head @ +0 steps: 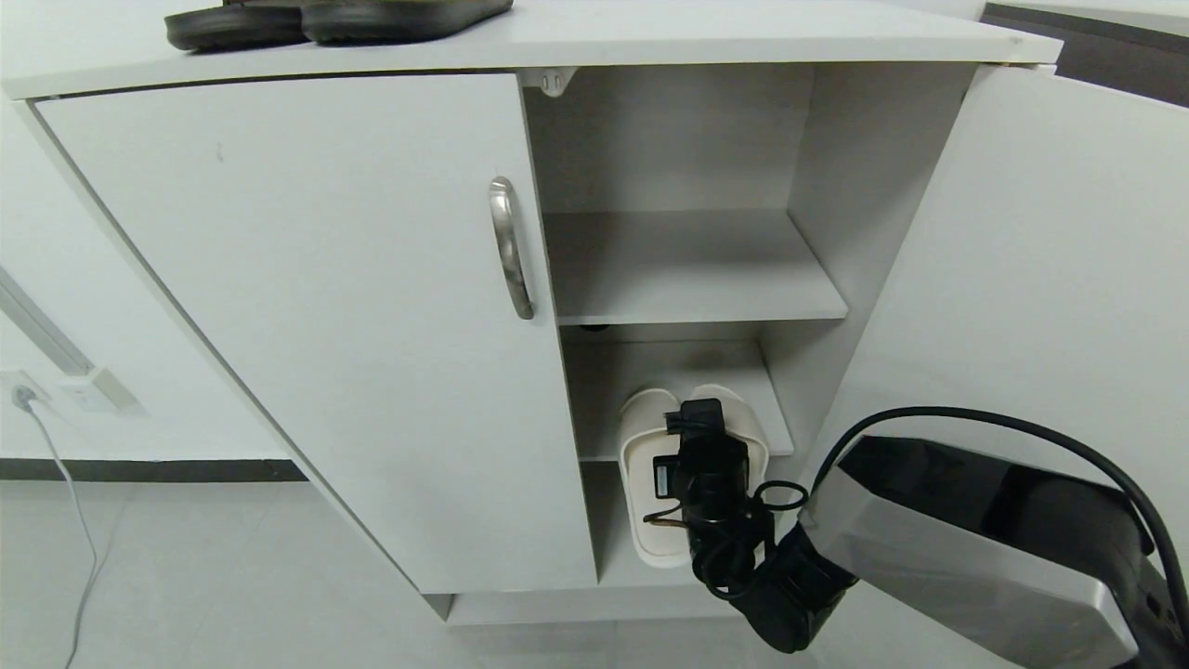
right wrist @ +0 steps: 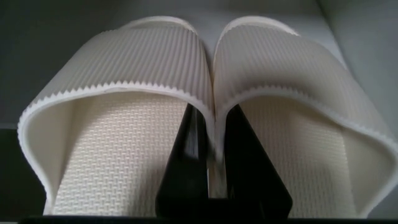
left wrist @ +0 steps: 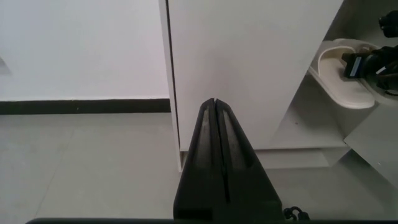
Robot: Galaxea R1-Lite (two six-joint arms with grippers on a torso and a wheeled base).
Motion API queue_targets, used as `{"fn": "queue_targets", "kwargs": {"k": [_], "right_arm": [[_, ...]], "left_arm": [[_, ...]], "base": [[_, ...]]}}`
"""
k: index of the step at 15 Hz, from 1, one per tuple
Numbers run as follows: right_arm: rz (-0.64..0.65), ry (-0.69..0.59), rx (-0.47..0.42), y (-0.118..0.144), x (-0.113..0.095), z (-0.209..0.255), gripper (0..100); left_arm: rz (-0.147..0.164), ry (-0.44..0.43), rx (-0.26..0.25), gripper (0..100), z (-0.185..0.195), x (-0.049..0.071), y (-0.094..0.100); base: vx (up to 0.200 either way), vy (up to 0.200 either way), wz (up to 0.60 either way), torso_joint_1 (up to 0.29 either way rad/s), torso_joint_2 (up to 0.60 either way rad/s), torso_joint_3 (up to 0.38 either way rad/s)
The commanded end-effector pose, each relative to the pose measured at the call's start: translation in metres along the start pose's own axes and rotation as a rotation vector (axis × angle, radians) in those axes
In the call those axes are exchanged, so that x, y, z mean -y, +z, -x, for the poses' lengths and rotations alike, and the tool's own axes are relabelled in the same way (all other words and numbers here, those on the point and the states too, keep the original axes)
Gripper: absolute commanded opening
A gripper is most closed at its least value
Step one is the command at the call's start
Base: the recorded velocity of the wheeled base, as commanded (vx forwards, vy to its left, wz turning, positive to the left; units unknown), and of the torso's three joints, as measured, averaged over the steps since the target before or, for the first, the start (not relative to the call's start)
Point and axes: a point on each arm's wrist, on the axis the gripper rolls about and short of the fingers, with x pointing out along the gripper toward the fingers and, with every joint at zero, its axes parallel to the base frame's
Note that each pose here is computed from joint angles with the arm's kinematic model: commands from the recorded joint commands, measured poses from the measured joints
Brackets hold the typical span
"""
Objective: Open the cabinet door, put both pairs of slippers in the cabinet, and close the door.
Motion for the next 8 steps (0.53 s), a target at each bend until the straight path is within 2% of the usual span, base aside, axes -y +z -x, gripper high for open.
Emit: {"fn": "queue_targets", "kwargs": {"k": [1,8], "right_arm": [[-0.009,-0.021,0.006,0.009,0.000,-0.014,0],[-0.019,-0.042,0.003,0.040,-0.013,-0.062,0]], "left_arm": [[-0.001,0.001,-0.001,0,0.000,0.000,0.000],[0.001,0.003,-0.001,0,0.000,0.000,0.000]], "base": [[0.000,0.000,0.00,0.000,0.00,0.000],[0.000,0.000,0.00,0.000,0.00,0.000]]}}
